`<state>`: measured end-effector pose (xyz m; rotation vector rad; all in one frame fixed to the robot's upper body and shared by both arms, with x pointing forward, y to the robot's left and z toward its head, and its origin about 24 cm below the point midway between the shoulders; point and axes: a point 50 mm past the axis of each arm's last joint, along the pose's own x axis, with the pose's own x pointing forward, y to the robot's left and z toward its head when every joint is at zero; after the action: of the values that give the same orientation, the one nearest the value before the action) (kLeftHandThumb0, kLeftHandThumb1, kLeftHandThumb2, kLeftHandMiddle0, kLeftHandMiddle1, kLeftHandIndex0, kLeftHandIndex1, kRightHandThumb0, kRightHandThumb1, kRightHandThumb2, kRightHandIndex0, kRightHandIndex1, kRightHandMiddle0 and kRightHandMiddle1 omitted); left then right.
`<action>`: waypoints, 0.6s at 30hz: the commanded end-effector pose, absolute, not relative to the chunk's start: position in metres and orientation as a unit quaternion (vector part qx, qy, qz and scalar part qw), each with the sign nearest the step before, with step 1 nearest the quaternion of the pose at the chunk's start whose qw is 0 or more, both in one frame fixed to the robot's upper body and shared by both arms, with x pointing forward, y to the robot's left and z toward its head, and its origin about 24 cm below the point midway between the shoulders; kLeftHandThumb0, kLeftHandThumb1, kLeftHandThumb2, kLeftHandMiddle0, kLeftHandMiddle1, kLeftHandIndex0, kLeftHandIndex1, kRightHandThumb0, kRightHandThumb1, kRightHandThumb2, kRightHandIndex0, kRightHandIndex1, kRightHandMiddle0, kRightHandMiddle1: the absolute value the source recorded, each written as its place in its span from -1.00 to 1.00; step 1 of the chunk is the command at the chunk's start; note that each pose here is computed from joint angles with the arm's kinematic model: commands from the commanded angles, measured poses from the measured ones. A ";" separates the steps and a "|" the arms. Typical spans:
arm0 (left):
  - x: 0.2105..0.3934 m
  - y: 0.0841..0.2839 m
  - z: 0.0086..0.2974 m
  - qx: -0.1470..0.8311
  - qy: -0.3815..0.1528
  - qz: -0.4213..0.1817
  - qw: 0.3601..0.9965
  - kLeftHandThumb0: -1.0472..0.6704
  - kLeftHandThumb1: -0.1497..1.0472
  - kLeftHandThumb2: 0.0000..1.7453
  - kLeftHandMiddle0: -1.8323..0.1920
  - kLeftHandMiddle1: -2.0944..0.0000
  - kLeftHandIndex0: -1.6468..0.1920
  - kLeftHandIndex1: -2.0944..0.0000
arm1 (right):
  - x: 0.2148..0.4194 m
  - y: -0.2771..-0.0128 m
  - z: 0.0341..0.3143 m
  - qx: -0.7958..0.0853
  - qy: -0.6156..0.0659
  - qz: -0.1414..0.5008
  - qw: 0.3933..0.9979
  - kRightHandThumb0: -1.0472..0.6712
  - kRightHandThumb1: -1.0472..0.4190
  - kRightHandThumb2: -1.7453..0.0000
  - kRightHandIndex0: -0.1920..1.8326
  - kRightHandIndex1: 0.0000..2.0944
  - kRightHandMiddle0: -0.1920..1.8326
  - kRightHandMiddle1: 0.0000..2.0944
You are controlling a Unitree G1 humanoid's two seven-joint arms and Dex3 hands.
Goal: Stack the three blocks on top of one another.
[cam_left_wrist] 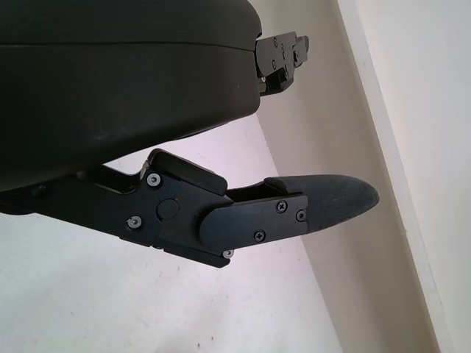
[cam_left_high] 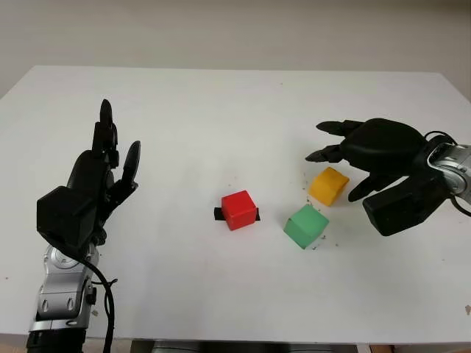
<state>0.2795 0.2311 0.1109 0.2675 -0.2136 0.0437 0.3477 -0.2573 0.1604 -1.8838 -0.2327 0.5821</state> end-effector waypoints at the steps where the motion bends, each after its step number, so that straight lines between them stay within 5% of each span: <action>1: 0.280 0.228 0.115 0.140 -0.115 0.015 0.983 -0.69 1.00 -0.34 1.00 0.98 1.00 1.00 | 0.350 -0.255 0.163 -0.793 -0.105 0.243 0.548 -0.44 -0.77 0.93 -0.74 -0.95 -0.30 -0.90; 18: 0.276 0.226 0.114 0.152 -0.113 0.013 0.982 -0.66 1.00 -0.33 1.00 1.00 1.00 1.00 | 0.353 -0.255 0.156 -0.746 -0.087 0.248 0.612 -0.37 -0.80 0.94 -0.72 -0.94 -0.15 -0.81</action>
<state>0.2782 0.2268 0.1114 0.2899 -0.2115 0.0258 0.3491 -0.2582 0.1473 -1.7372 -0.1755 0.5999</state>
